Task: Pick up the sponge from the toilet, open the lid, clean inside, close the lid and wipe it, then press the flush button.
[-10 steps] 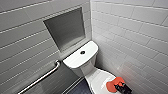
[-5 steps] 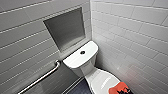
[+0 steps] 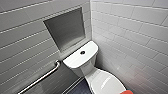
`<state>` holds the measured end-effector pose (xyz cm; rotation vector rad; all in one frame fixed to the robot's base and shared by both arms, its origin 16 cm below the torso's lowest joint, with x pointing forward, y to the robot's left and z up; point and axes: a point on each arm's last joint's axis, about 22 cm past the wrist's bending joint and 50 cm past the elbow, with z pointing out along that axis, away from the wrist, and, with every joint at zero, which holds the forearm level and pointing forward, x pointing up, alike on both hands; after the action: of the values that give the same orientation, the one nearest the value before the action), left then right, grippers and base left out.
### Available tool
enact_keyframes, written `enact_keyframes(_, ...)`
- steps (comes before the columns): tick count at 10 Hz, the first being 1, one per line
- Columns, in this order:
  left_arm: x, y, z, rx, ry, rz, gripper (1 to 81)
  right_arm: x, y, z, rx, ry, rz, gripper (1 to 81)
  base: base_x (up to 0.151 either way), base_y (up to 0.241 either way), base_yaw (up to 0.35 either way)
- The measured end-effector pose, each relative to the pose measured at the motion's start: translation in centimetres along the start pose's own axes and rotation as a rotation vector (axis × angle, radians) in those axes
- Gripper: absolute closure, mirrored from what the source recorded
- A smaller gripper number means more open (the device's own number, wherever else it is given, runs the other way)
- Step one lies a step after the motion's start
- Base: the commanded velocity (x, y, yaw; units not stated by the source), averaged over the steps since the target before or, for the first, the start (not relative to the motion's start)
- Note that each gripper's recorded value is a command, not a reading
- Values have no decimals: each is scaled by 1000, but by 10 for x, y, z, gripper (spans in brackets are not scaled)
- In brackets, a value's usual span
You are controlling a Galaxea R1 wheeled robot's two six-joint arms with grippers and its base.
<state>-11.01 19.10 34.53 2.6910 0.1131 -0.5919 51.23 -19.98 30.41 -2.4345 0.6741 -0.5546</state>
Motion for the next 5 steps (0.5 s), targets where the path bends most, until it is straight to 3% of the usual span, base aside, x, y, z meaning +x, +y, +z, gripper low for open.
enact_keyframes(3, 0, 1, 0, -1, 1, 0, 10, -29, 46, -41, -49, 4, 28, 811, 0, 0, 0)
enact_keyframes(4, 1, 1, 0, -2, 1, 1, 10, -47, 70, -61, -84, -24, 34, 811, 0, 0, 0)
enact_keyframes(5, 1, 4, 1, -5, 1, 1, 10, -76, 106, -89, -158, -91, 57, 811, 0, 0, 0)
